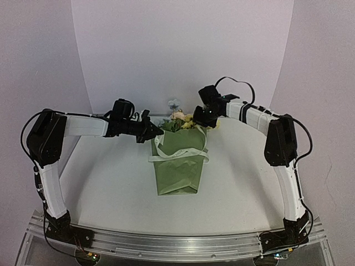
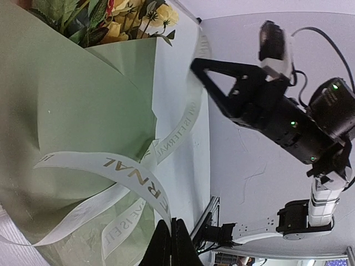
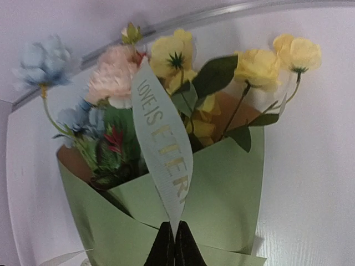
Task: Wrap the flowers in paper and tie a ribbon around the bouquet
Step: Cross the ribbon over the folded bouquet.
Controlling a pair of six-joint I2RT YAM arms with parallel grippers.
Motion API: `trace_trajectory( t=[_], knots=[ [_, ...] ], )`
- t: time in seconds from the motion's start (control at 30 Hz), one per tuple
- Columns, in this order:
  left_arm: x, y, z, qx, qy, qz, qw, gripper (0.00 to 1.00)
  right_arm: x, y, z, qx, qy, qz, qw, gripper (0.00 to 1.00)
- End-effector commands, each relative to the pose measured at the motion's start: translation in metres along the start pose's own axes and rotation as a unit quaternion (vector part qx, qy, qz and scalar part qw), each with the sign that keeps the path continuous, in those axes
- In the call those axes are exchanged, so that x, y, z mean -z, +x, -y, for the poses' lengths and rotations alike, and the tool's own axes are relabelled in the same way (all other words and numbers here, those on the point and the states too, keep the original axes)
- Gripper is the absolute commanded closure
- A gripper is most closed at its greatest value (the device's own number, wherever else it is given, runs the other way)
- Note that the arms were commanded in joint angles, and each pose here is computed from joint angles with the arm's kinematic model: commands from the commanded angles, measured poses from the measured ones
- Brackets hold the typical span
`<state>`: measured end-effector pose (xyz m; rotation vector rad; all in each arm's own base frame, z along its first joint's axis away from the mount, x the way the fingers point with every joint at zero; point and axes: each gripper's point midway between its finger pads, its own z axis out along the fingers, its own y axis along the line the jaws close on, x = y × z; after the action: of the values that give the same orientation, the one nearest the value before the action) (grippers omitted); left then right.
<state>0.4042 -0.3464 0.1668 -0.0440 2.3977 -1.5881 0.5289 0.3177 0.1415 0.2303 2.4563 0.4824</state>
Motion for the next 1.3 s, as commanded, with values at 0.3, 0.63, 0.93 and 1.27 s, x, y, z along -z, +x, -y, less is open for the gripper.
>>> trace_trajectory(
  t=[0.3,0.63,0.93,1.27],
  knots=[
    [0.001,-0.007,-0.043,0.013,-0.096,0.027,0.995,1.00,0.021,0.007,-0.025,0.023,-0.049,-0.019,0.998,0.90],
    [0.041,-0.028,-0.056,-0.006,-0.154,0.141,0.978,1.00,0.064,-0.003,-0.059,0.004,-0.106,-0.013,0.994,0.99],
    [0.031,0.010,-0.019,-0.120,-0.081,0.121,0.982,1.00,0.073,0.057,-0.078,0.147,-0.162,-0.082,0.972,0.68],
    [0.023,0.065,-0.032,-0.143,-0.090,0.093,0.981,1.00,0.058,0.120,-0.106,0.249,-0.207,-0.131,0.937,0.58]
  ],
)
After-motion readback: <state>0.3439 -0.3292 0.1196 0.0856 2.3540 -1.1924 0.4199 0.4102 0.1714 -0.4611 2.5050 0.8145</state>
